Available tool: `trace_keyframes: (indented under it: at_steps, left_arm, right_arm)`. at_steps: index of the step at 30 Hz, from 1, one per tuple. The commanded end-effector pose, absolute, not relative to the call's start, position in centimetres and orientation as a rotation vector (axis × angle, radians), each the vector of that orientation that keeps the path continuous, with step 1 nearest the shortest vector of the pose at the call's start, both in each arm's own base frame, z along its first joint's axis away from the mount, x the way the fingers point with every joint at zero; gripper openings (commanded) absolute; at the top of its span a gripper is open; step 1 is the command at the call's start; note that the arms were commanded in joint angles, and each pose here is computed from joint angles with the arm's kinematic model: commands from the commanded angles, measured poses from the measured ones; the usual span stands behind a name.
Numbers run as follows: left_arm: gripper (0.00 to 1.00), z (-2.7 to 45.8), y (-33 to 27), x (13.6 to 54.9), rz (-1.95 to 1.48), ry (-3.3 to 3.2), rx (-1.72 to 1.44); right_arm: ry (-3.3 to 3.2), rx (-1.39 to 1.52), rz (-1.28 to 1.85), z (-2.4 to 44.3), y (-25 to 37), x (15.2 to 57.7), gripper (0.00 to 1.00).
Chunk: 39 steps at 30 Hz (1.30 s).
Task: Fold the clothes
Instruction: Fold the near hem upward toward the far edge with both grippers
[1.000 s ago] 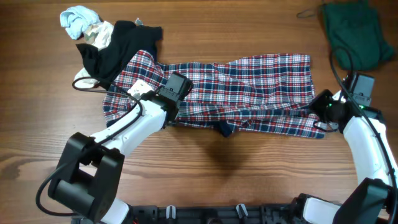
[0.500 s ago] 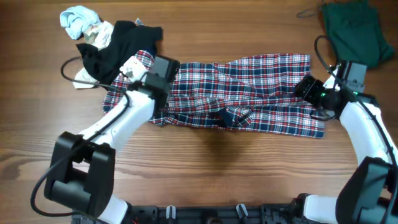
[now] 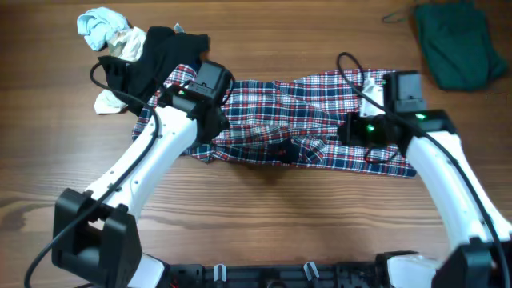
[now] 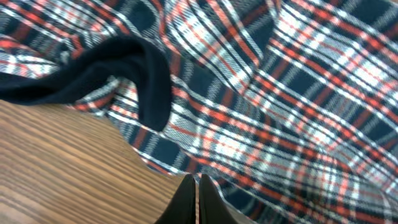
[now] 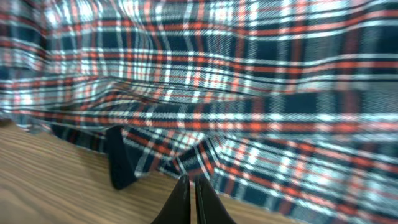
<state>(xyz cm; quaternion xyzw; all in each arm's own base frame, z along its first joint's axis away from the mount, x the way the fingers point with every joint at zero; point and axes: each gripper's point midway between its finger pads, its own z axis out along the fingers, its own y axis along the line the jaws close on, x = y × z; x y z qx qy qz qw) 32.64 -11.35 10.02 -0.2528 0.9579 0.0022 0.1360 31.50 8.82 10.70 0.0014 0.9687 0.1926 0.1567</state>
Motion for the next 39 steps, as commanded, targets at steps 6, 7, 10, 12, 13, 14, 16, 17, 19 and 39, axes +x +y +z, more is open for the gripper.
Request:
trace_keyframes:
  at_steps: [6, 7, 10, 12, 13, 14, 16, 17, 19, 39]
  left_arm:
    - [0.04, 10.6, -14.9, 31.5, -0.048, 2.804, -0.581]
    - [0.04, 10.6, -14.9, 31.5, -0.051, 2.801, -0.58]
    - [0.04, 10.6, -14.9, 31.6, -0.052, 2.8, -0.585]
    - [0.04, 10.6, -15.0, 31.6, -0.056, 2.797, -0.585]
    - [0.04, 10.6, -15.0, 31.6, -0.055, 2.798, -0.585]
    - [0.04, 10.5, -15.0, 31.6, -0.052, 2.8, -0.585]
    - [0.04, 10.2, -14.9, 31.4, -0.036, 2.815, -0.585]
    - [0.04, 9.8, -14.8, 31.2, -0.017, 2.829, -0.586]
    - [0.04, 8.8, -14.2, 30.7, 0.027, 2.846, -0.59]
    - [0.04, 2.8, -8.0, 35.2, 0.255, 2.428, -0.709]
  right_arm:
    - [2.966, 0.013, 0.514, 1.8, 11.1, 32.1, 0.04]
    - [2.925, 0.044, 0.523, 1.4, 11.3, 33.4, 0.04]
    - [2.752, 0.083, 0.559, 2.9, 12.0, 37.4, 0.04]
    - [2.662, 0.086, 0.571, 3.8, 12.3, 39.4, 0.04]
    - [2.636, 0.085, 0.573, 4.2, 12.4, 39.9, 0.04]
    - [2.623, 0.107, 0.58, 4.3, 12.4, 40.2, 0.04]
    - [2.628, 0.112, 0.601, 4.5, 12.6, 40.1, 0.04]
    - [2.633, 0.108, 0.623, 4.7, 12.8, 39.8, 0.04]
    - [2.617, 0.126, 0.651, 5.8, 12.8, 39.7, 0.04]
    - [2.588, 0.189, 0.649, 8.9, 10.5, 38.9, 0.04]
